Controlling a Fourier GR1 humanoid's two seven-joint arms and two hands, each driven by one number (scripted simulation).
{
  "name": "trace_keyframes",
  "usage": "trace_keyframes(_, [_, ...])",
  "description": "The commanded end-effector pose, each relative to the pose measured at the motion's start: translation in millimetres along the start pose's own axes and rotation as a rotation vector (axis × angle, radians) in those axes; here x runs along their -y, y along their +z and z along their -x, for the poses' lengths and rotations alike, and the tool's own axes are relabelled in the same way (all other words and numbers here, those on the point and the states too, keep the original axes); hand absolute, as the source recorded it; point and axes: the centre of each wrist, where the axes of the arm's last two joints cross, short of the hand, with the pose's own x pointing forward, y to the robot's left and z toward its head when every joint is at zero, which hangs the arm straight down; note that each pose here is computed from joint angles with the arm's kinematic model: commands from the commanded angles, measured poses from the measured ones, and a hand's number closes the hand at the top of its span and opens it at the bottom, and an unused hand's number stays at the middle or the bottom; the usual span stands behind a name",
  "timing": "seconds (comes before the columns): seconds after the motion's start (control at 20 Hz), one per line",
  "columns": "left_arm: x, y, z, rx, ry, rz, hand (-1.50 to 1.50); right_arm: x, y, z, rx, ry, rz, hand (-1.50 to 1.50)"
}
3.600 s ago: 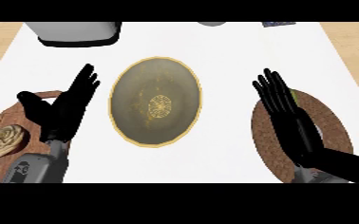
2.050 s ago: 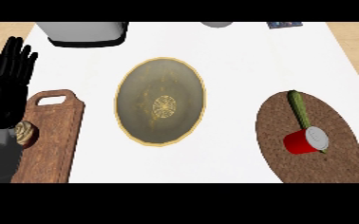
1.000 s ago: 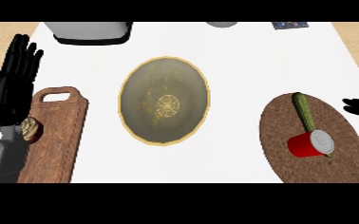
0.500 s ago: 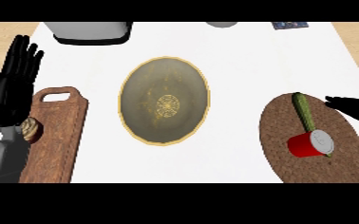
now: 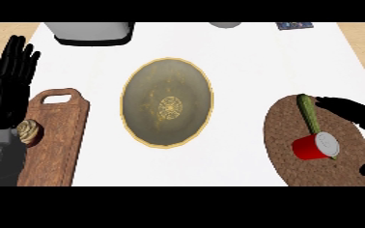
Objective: Pick the squash from the placemat and place it in the bowl
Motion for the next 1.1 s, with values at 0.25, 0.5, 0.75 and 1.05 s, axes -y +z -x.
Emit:
trace_keyframes(0.25, [-3,8,11,-0.004,0.011,0.010,0.00,10,-29,3,-0.001,0.018,-0.033,-1.50])
trace_keyframes(0.5, [1,-11,10,0.001,0.017,-0.010,0.00,-24,-44,-8,-0.002,0.036,-0.048,-1.50])
trace_keyframes(0.75, [8,11,2,0.004,0.003,0.001,0.00,-24,-42,3,-0.013,0.027,-0.049,-1.50])
trace_keyframes(1.05, [-2,-9,-1,-0.011,0.001,0.008,0.00,-41,-60,14,-0.088,0.014,-0.094,-1.50])
